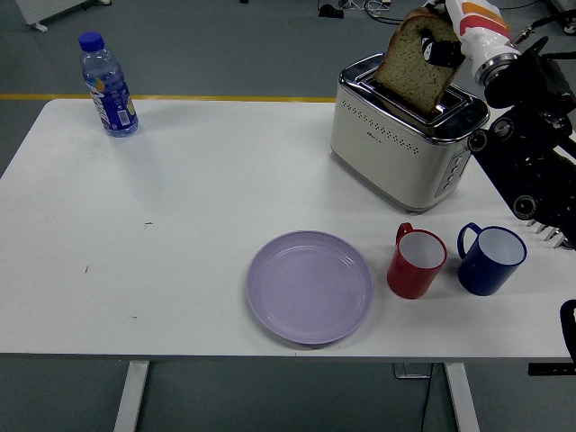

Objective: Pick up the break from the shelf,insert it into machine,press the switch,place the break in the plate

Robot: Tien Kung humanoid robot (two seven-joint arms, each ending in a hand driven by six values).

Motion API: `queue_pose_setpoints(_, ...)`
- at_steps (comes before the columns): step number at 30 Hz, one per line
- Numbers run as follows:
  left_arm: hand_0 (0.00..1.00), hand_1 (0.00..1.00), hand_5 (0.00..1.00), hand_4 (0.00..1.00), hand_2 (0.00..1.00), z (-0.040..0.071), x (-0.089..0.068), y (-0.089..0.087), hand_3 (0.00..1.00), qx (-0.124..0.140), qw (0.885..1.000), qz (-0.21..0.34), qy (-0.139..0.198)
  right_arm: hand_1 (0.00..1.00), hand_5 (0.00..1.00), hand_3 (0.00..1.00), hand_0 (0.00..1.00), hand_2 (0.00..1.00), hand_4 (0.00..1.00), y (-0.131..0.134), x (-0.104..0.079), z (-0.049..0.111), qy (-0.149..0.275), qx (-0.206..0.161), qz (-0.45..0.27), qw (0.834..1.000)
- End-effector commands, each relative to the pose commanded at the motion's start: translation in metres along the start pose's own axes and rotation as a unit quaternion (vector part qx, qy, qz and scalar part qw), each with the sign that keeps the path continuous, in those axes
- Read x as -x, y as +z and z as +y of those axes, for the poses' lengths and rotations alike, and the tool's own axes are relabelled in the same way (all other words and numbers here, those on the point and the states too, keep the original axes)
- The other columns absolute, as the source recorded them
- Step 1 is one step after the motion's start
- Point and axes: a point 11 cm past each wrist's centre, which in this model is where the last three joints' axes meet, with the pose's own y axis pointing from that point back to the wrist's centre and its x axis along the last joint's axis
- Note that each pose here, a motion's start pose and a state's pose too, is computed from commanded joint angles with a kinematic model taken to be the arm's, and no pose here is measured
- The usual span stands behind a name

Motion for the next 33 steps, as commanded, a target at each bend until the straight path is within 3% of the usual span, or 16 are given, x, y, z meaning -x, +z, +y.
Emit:
queue_pose_setpoints(23, 0.598, 0.451, 0.923, 0.291, 0.421, 0.0, 0.0, 0.0, 0.545, 0.0, 1.0, 0.0, 0.001, 0.363, 0.002, 0.527, 0.378, 0.445, 0.46, 0.008, 0.011, -0.002, -0.021, 0.028, 0.019, 0.999)
queue_pose_setpoints(24, 0.598, 0.45, 0.922, 0.29, 0.421, 0.0, 0.0, 0.0, 0.545, 0.0, 1.0, -0.001, 0.002, 0.524, 0.002, 0.698, 0.487, 0.581, 0.567, 0.008, 0.012, -0.002, -0.022, 0.028, 0.018, 0.999)
queue_pose_setpoints(29, 0.598, 0.45, 0.922, 0.29, 0.421, 0.0, 0.0, 0.0, 0.545, 0.0, 1.0, -0.001, 0.002, 0.524, 0.002, 0.698, 0.487, 0.581, 0.567, 0.008, 0.014, -0.002, -0.024, 0.025, 0.012, 0.999)
queue_pose_setpoints(30, 0.599, 0.452, 0.921, 0.29, 0.423, 0.0, 0.0, 0.0, 0.545, -0.001, 1.0, -0.002, 0.002, 0.743, 0.038, 0.896, 0.773, 0.863, 0.707, 0.008, 0.014, -0.002, -0.024, 0.025, 0.01, 0.999)
queue_pose_setpoints(33, 0.599, 0.452, 0.921, 0.29, 0.423, 0.0, 0.0, -0.001, 0.545, -0.001, 1.0, -0.002, 0.002, 0.743, 0.038, 0.896, 0.773, 0.863, 0.707, 0.009, 0.016, -0.002, -0.028, 0.024, 0.002, 0.999)
